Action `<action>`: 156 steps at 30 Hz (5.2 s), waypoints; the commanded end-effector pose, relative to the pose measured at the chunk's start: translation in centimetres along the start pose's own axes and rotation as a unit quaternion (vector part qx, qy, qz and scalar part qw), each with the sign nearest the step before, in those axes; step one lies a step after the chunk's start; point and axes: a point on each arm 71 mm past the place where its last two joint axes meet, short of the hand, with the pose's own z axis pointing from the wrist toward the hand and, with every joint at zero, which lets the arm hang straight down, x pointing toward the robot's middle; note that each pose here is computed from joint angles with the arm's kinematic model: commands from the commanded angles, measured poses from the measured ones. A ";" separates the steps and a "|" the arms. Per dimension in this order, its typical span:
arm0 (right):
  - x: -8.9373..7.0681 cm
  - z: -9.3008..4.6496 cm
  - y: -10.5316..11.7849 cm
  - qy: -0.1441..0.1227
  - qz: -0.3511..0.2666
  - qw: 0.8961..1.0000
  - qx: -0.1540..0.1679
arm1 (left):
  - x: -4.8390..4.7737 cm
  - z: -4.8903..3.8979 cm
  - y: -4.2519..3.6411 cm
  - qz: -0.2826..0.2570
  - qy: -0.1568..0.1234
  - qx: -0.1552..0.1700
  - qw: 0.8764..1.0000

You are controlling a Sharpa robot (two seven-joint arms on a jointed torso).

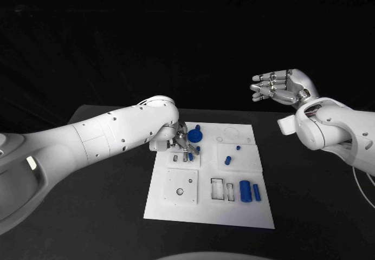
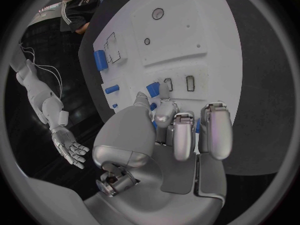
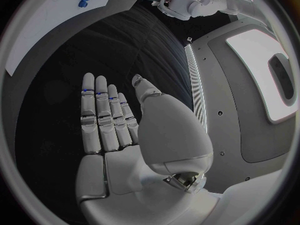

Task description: Assemble the parts on the task board

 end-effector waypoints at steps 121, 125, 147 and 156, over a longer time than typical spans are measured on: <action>1.0 -0.3 -0.9 0.033 0.001 0.999 0.014 | 2.88 -0.90 2.01 -0.023 -0.089 0.020 0.996; 1.0 -0.3 -0.9 0.033 0.000 0.999 0.014 | 3.01 -0.90 2.06 -0.017 -0.081 0.018 0.996; 1.0 -0.2 -0.9 0.034 -0.001 0.999 0.014 | 3.10 -0.76 2.11 -0.014 -0.076 0.015 0.997; 0.9 -0.3 -0.9 0.034 -0.001 0.999 0.015 | 3.19 -0.53 2.05 -0.018 -0.062 0.015 0.998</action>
